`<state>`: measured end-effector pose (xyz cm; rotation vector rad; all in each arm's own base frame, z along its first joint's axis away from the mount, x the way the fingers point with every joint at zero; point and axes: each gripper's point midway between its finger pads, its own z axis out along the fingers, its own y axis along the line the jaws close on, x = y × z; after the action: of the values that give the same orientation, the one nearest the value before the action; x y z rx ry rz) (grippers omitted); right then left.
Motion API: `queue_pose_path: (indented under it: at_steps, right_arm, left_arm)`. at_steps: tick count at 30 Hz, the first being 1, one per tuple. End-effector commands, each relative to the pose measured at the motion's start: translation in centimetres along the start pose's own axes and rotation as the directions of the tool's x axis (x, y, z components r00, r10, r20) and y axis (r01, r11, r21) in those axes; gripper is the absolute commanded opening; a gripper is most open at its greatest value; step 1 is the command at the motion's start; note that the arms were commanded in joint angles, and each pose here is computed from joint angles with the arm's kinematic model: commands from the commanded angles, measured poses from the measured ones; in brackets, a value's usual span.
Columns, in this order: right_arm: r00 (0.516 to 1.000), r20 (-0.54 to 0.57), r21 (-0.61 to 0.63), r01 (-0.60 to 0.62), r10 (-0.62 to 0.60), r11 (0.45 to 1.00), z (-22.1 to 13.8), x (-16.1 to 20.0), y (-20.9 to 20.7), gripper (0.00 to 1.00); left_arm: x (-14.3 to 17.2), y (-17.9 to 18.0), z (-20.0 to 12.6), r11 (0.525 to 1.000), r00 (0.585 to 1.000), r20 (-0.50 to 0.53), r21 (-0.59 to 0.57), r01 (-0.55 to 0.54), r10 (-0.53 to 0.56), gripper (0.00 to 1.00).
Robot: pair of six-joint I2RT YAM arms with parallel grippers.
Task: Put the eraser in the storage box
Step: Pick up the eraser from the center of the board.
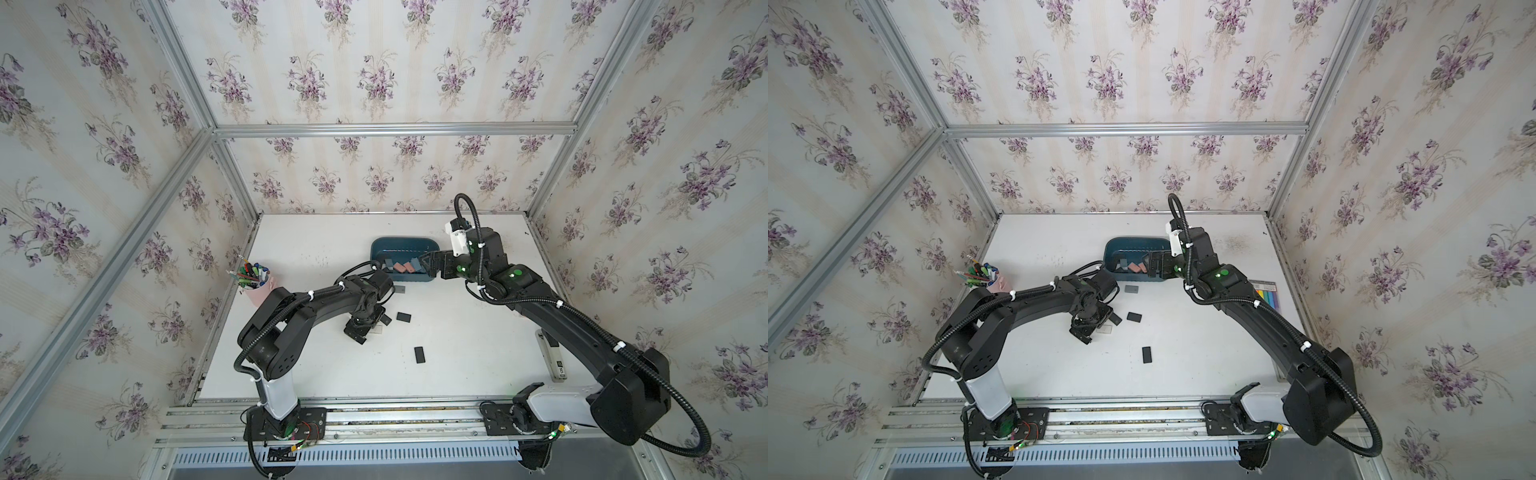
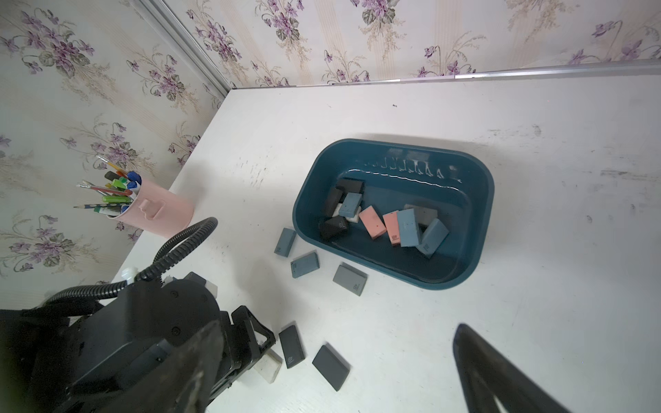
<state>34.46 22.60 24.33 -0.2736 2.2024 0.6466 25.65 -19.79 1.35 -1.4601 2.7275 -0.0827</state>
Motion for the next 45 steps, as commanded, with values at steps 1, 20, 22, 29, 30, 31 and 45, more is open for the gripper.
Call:
queue_pose_path:
  at_steps: [1,20,22,29,30,31,45]
  right_arm:
    - [0.999,0.037,-0.020,0.021,-0.020,1.000,-0.2,-0.9,0.5,1.00]
    - [0.999,0.050,-0.031,0.022,-0.021,0.999,-0.8,-1.7,1.0,1.00]
    - [0.999,0.047,-0.031,0.025,-0.023,0.999,-0.7,-1.5,0.9,1.00]
    - [0.999,0.048,-0.036,0.023,-0.021,0.999,-0.8,-1.5,1.0,1.00]
    - [0.999,0.048,-0.036,0.024,-0.022,0.999,-0.8,-1.5,1.0,1.00]
    - [0.999,0.048,-0.036,0.024,-0.022,0.999,-0.9,-1.5,1.0,1.00]
    - [1.000,0.030,-0.011,0.006,-0.006,1.000,-1.3,-0.4,0.3,1.00]
  left_arm:
    - [0.5,0.1,0.5,1.000,0.999,-0.021,-0.006,0.025,-0.025,0.77]
    - [3.3,-1.5,1.8,1.000,0.999,-0.054,-0.028,0.005,-0.007,0.59]
    - [3.0,-1.0,2.0,0.999,0.999,-0.043,-0.030,0.012,-0.014,0.56]
    - [2.6,-0.6,2.2,0.999,0.999,-0.042,-0.044,0.011,-0.013,0.45]
    - [2.6,-0.7,2.2,0.999,0.999,-0.041,-0.044,0.006,-0.008,0.42]
    - [2.5,-0.6,2.1,0.999,0.999,-0.041,-0.048,0.001,-0.003,0.41]
    - [1.1,1.6,0.7,0.993,0.996,0.009,-0.076,-0.087,0.088,0.11]
